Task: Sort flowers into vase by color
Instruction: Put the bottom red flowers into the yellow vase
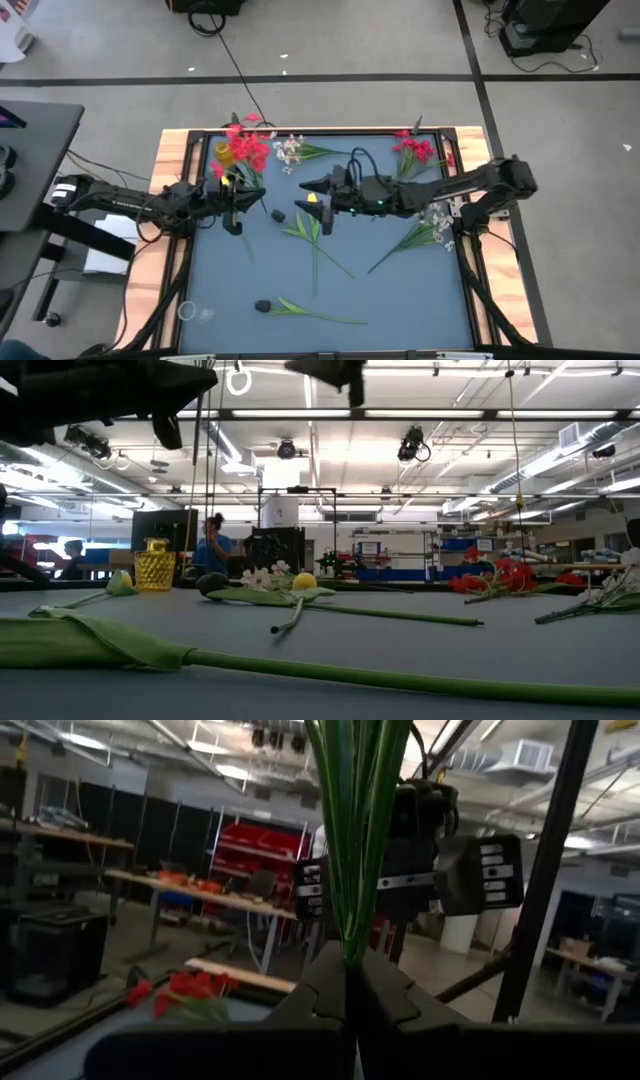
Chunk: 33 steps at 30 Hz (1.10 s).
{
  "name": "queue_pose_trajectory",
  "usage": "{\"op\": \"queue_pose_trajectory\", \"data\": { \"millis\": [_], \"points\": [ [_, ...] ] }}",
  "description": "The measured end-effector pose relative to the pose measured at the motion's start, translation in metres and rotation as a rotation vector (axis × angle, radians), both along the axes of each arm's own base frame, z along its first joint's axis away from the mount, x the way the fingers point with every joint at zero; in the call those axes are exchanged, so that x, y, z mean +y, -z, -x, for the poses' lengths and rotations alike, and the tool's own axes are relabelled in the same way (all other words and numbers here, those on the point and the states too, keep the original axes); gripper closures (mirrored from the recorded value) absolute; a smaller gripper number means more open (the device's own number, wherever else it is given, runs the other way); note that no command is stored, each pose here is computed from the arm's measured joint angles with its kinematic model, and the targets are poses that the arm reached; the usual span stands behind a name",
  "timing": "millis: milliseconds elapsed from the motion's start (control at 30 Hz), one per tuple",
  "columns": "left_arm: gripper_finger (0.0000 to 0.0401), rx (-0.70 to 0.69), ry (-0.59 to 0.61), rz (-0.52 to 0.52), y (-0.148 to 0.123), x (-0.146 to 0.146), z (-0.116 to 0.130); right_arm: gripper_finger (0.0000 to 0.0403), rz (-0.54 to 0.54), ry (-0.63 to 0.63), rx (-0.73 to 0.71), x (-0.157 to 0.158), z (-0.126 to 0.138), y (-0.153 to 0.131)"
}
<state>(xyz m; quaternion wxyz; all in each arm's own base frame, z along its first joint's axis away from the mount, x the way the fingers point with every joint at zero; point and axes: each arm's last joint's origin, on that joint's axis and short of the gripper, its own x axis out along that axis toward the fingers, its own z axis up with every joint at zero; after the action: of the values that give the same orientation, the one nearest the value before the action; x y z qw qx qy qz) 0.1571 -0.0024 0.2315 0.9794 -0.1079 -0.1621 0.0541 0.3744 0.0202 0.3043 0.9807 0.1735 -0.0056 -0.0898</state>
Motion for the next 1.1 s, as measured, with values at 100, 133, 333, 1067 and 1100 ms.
{"op": "queue_pose_trajectory", "data": {
  "millis": [100, 133, 333, 1067, 1100],
  "points": [
    [0.0393, 0.019, -0.001, -0.016, -0.001, 0.000, -0.001, 0.0130, -0.003, -0.010, 0.001, -0.010, -0.018, 0.005],
    [0.0393, 0.018, -0.001, -0.018, -0.001, 0.000, -0.001, 0.0130, 0.000, -0.022, -0.006, -0.013, -0.024, 0.003],
    [0.0391, 0.060, 0.001, -0.017, 0.003, 0.000, -0.002, 0.0136, 0.012, -0.078, 0.030, -0.025, -0.056, -0.007],
    [0.0342, 0.223, -0.038, 0.047, 0.019, 0.010, -0.004, 0.0386, 0.038, -0.012, 0.158, -0.045, -0.095, 0.005],
    [0.0330, 0.225, -0.043, 0.051, 0.019, 0.011, -0.004, 0.0386, 0.057, -0.005, 0.184, -0.044, -0.095, 0.004]
  ]
}}
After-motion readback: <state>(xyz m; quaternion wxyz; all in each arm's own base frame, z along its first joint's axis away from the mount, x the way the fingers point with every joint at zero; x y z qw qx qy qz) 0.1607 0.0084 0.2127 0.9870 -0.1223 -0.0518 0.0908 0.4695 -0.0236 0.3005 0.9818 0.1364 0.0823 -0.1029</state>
